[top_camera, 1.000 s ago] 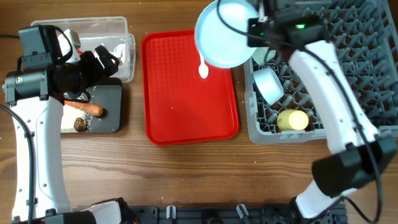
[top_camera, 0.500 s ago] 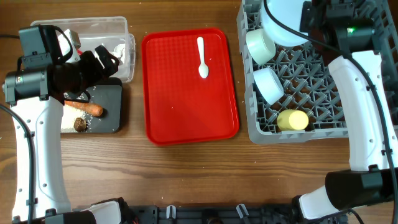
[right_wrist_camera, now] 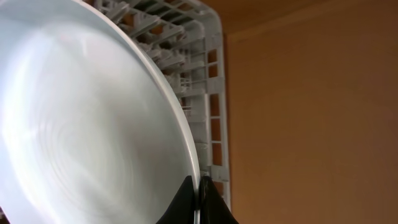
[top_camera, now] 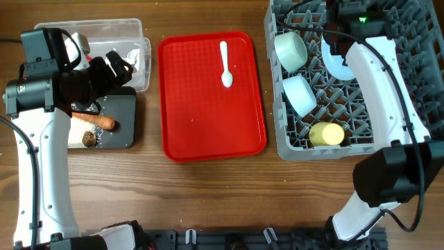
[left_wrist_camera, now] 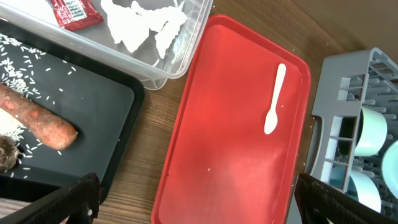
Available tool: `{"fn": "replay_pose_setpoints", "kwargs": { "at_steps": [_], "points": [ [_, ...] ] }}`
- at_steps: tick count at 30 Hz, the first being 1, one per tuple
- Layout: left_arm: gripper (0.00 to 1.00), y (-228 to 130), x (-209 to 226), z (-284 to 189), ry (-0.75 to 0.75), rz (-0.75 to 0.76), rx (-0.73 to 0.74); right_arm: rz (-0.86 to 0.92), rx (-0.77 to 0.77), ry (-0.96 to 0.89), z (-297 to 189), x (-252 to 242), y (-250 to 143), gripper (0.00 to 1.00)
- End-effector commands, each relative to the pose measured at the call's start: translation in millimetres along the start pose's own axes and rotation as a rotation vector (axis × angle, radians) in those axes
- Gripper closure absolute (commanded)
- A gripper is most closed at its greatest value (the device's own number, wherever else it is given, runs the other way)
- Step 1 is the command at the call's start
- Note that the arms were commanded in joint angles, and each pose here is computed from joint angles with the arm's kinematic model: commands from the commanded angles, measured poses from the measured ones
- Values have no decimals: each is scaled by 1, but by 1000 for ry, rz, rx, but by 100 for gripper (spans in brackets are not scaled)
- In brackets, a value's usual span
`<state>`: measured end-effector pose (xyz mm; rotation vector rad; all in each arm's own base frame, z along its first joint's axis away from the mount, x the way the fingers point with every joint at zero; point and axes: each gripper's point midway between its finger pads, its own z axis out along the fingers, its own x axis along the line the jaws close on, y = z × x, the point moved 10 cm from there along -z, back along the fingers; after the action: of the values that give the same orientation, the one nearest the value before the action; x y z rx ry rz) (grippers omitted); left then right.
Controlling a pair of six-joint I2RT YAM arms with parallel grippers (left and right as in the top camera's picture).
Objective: Sort waste into correct bins and load items into the dishwasher rack
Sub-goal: 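Lift the light blue plate into the rack and stand it upright, then reach the right gripper to the white spoon and grasp it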
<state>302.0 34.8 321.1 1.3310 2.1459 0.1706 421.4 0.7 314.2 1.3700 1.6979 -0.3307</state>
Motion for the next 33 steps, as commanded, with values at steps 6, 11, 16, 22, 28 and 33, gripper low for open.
{"fn": "replay_pose_setpoints", "kwargs": {
  "at_steps": [6,11,16,22,28,33],
  "points": [
    [0,3,1,0,5,-12,-9,-68,1,144,14,32,3,96],
    [0,3,1,0,5,-12,-9,-60,-60,311,11,43,8,62],
    [0,3,1,0,5,-12,-9,16,-41,315,10,42,6,3],
    [0,3,1,0,5,-11,-9,175,-149,369,-31,4,1,0],
    [0,3,1,0,5,-12,-9,231,-456,985,-107,-8,-2,0],
    [0,3,1,0,5,-11,-9,224,-604,1361,-137,-4,5,0]
  ]
}}
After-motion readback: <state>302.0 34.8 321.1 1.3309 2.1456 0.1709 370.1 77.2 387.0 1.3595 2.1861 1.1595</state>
